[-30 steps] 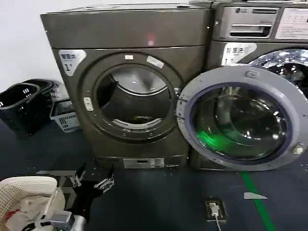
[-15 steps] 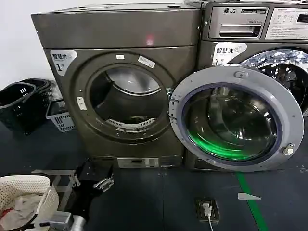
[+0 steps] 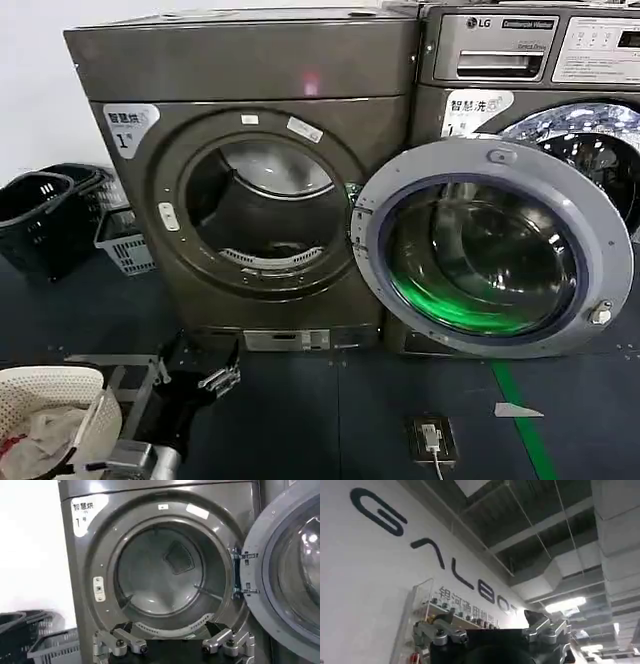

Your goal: Grasp the clothes from the dryer.

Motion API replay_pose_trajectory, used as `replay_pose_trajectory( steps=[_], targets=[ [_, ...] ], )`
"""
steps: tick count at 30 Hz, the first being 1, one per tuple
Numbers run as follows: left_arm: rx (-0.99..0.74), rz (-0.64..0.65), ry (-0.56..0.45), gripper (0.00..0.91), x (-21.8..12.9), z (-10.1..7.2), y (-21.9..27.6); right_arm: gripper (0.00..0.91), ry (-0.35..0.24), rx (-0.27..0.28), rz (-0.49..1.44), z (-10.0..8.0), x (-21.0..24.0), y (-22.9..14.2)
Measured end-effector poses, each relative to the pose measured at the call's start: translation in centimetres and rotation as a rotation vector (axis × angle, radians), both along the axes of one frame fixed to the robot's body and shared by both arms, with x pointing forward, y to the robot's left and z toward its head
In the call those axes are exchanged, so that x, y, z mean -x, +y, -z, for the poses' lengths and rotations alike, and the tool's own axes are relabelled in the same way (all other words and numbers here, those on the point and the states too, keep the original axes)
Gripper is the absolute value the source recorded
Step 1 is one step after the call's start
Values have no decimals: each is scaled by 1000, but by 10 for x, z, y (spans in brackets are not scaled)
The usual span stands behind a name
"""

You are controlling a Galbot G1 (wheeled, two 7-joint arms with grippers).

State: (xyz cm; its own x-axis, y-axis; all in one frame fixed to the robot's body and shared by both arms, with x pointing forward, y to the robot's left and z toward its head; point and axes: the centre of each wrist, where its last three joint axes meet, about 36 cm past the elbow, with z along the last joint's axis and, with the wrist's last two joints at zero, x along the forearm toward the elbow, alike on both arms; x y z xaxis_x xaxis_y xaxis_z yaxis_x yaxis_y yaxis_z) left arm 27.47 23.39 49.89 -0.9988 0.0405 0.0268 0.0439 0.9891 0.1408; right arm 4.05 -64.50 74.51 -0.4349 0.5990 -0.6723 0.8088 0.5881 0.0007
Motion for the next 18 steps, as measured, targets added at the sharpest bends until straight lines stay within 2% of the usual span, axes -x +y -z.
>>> replay_pose_trajectory(
  steps=[18],
  targets=[
    [-8,7,2,907,2,-1,-1,907,-2,28,-2,0,1,1]
  ],
)
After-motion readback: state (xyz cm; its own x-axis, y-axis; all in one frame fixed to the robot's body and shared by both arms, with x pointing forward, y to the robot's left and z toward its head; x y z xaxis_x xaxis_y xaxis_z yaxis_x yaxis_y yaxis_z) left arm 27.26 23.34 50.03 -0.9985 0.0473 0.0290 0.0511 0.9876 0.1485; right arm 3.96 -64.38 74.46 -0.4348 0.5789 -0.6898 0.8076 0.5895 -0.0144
